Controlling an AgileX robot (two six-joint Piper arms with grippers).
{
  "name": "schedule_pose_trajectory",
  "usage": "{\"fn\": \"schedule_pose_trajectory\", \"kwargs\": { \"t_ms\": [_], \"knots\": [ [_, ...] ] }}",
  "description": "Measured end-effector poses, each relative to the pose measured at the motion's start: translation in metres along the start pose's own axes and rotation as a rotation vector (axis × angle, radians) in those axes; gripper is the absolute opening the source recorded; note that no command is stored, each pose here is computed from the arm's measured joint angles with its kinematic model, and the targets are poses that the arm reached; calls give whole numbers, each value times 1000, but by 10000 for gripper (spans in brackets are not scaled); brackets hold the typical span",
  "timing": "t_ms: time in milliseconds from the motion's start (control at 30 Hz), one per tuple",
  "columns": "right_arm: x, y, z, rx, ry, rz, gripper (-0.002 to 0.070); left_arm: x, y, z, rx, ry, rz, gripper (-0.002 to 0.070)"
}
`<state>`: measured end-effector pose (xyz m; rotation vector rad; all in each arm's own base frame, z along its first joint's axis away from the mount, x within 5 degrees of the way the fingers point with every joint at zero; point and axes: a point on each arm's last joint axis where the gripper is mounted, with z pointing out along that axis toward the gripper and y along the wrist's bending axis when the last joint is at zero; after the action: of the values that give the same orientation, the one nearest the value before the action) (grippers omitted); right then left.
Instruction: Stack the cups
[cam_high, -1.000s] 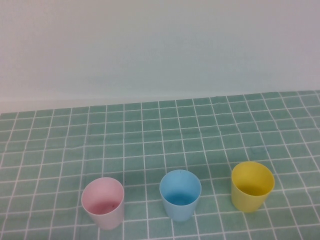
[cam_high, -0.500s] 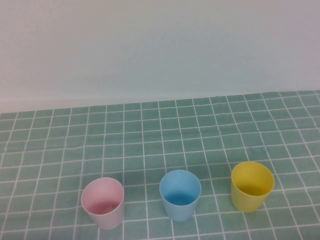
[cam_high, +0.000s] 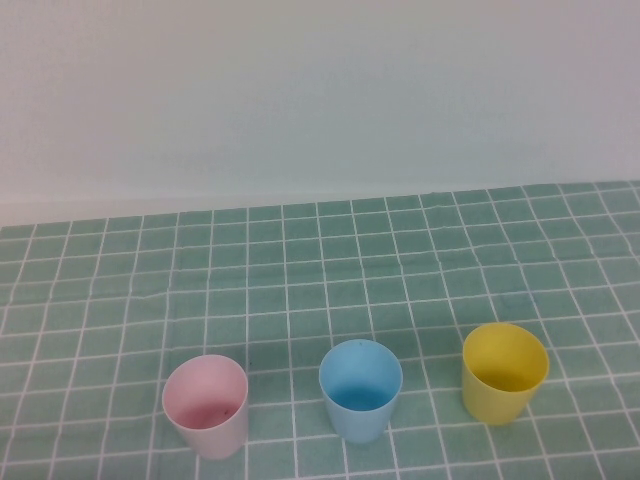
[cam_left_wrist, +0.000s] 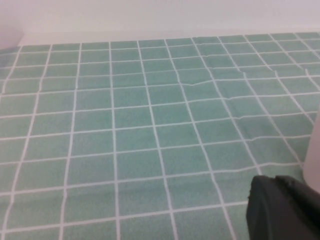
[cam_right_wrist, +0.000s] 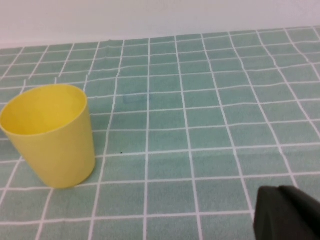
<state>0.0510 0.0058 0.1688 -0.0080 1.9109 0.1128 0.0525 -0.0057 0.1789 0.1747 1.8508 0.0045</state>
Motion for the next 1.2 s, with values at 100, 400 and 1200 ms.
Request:
{"fn": "schedule_pose_trajectory", "kwargs": {
  "t_ms": [100, 400, 1200],
  "knots": [
    [-1, -1, 0, 11, -8, -26, -1, -1, 1, 0, -6, -13, 9, -1],
    [-29, -1, -4, 14, -340, -40, -1, -30, 5, -5, -26, -336, -154, -1],
    [-65, 1, -26, 13, -756, -45, -1, -74, 17, -34, -5, -822, -446, -1]
  ]
}}
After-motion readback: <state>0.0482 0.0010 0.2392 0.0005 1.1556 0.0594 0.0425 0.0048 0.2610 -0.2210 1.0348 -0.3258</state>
